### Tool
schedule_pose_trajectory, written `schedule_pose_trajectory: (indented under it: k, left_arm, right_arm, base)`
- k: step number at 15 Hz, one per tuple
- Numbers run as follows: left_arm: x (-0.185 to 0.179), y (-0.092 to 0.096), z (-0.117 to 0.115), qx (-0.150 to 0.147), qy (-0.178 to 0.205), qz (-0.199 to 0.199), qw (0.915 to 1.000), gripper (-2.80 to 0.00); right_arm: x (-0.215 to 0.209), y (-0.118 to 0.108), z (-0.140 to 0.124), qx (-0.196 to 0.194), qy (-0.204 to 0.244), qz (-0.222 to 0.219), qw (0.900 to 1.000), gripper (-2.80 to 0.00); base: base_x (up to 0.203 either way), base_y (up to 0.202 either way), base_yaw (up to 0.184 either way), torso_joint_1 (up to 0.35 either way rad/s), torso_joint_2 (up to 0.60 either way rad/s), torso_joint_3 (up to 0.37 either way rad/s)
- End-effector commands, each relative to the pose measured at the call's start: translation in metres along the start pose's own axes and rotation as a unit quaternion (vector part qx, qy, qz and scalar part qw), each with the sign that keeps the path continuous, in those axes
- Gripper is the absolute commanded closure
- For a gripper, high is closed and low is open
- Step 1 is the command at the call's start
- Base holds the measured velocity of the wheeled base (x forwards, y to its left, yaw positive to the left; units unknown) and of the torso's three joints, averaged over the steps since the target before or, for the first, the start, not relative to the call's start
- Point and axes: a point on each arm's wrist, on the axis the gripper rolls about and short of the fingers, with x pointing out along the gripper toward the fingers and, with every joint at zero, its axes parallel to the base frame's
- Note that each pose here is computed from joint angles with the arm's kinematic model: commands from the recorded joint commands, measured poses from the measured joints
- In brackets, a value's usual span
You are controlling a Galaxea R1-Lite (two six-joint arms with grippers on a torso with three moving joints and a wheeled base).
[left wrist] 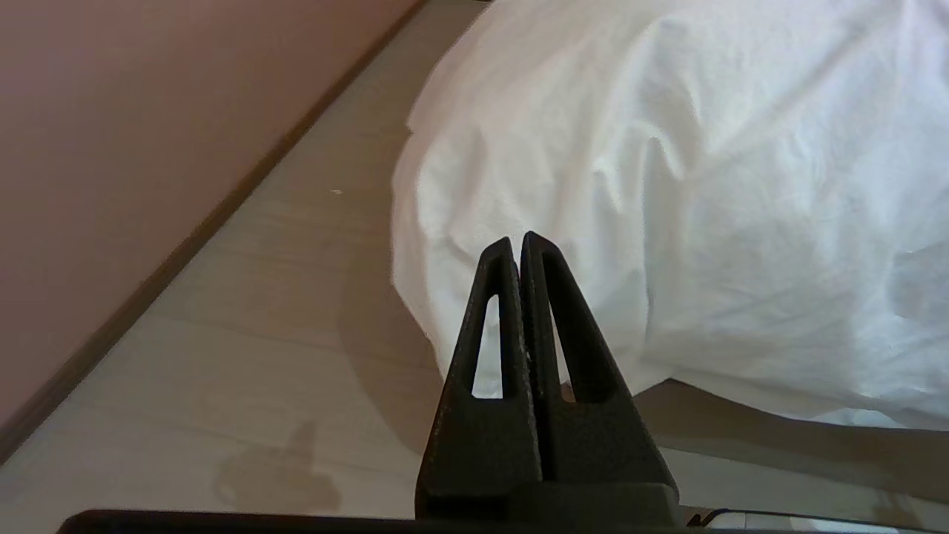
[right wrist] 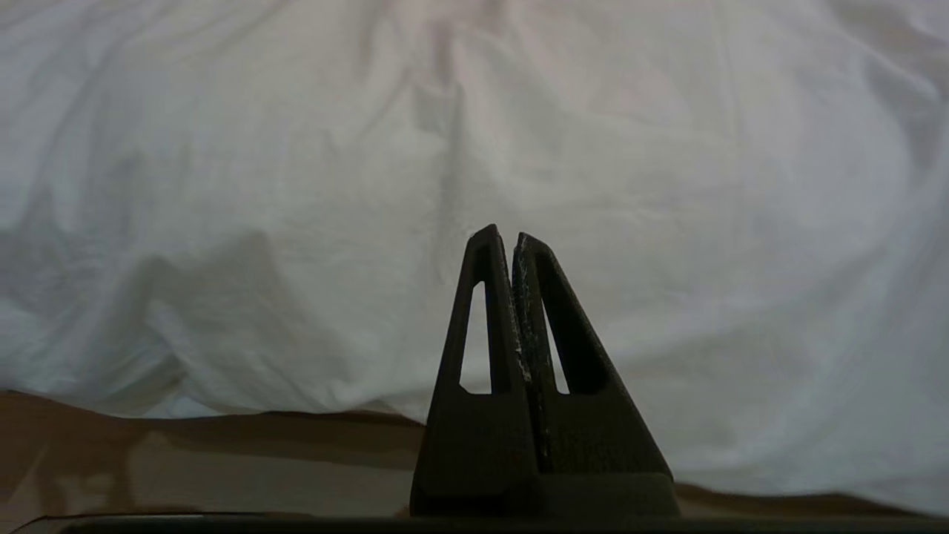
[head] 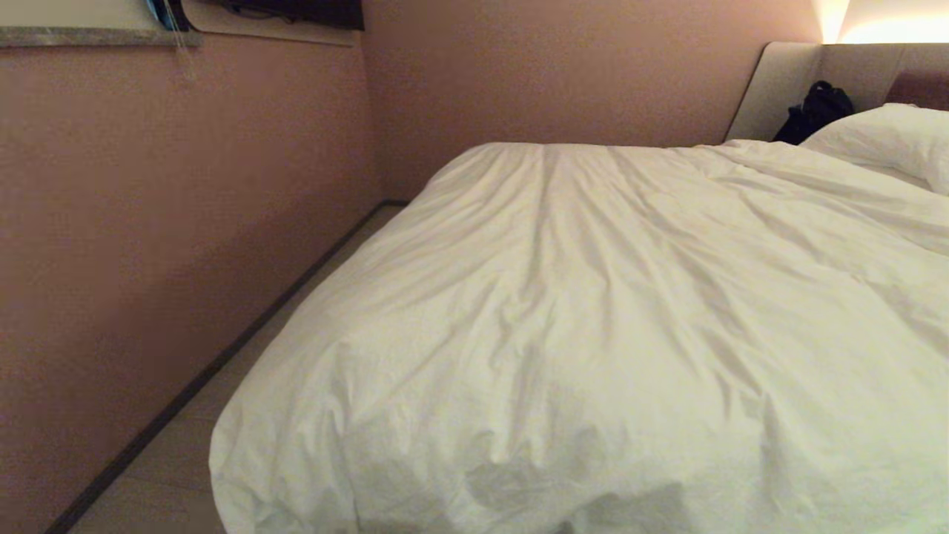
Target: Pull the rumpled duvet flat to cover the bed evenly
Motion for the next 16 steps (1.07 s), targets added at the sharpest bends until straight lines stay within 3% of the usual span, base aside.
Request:
schedule_pose_trajectory:
  k: [1, 16]
  left_arm:
    - [0.0, 0.0, 0.0, 0.0, 0.0, 0.0, 1.0, 0.0]
    - [0.0, 0.0001, 0.0, -0.002, 0.0, 0.0, 1.0, 0.0]
  right_arm:
    - [0.0001, 0.0, 0.0, 0.0, 0.001, -0.001, 1.0, 0.0]
    - [0.0001, 0.0, 0.0, 0.0, 0.001, -0.001, 1.0, 0.0]
  base:
    - [0.005, 0.068, -0.013, 0.001, 0.01, 0.002]
    - [0.0, 0.19, -0.001, 0.003, 0.0, 0.003]
